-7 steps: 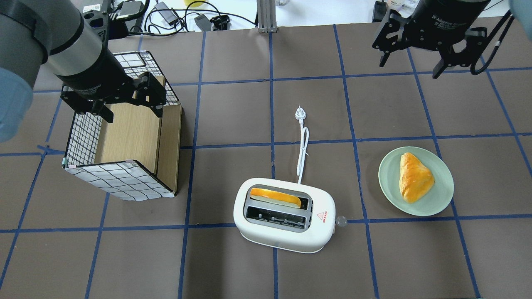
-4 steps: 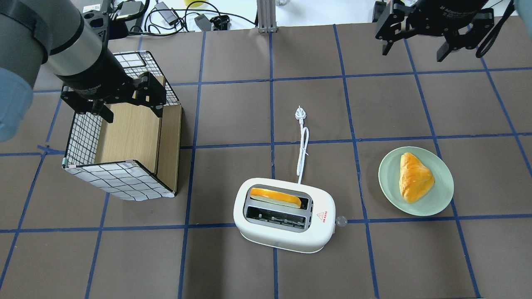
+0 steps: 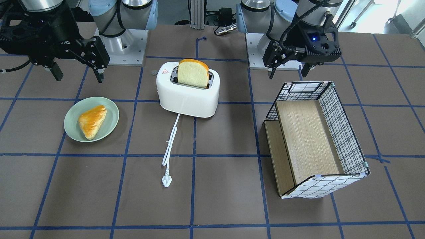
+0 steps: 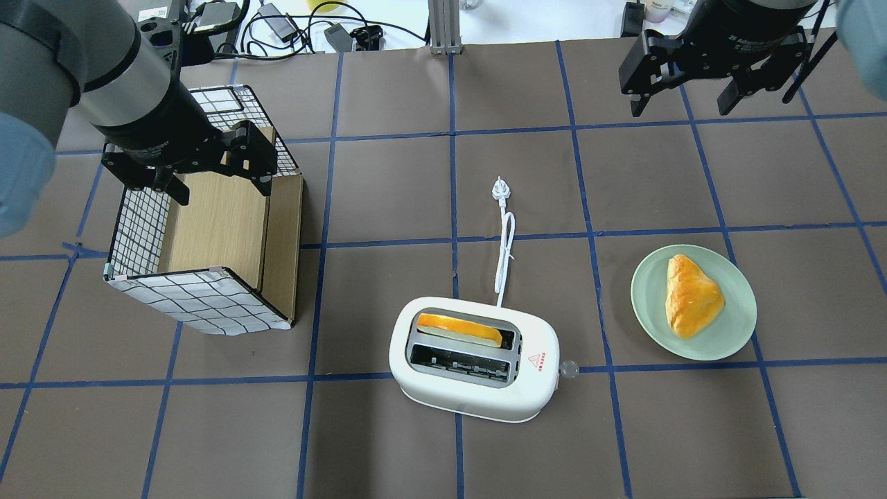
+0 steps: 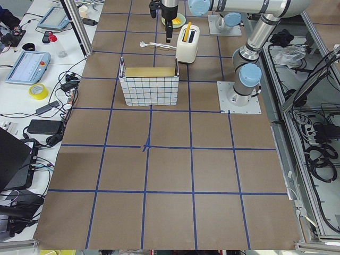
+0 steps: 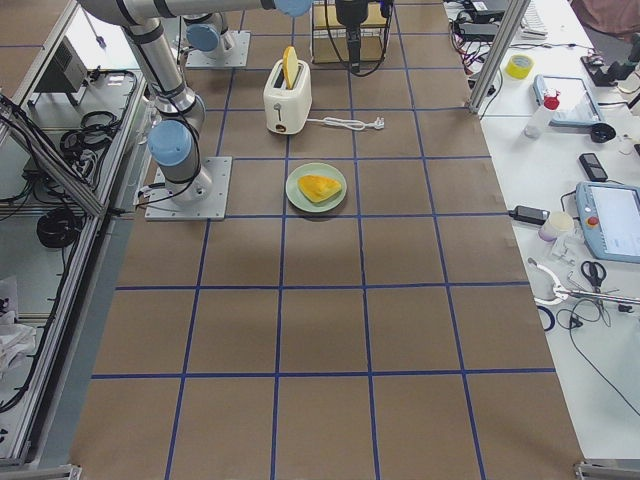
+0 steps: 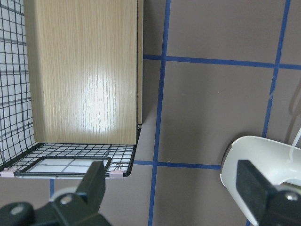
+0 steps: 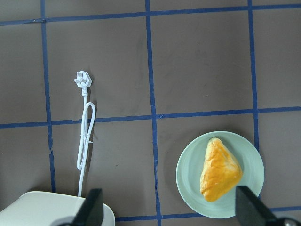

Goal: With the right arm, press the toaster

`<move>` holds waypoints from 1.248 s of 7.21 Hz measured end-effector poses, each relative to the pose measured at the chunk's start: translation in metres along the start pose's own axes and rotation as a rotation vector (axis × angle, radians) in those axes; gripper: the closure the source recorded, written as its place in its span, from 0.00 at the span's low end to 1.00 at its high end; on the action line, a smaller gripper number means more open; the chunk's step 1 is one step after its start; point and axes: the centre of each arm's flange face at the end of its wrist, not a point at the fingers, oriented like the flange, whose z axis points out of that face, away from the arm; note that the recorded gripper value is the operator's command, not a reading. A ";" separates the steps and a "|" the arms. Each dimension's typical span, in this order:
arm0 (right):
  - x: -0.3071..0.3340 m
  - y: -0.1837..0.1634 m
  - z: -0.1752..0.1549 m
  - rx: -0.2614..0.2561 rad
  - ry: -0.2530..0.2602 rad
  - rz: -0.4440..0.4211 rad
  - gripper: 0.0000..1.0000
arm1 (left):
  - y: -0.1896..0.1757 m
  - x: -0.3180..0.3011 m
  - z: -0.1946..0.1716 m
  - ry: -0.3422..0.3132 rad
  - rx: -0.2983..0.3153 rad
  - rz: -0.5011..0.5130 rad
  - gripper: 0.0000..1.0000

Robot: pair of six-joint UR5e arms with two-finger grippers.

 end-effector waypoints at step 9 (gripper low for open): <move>0.002 -0.003 0.014 -0.151 0.013 0.073 0.00 | 0.000 0.000 0.000 0.000 0.000 0.000 0.00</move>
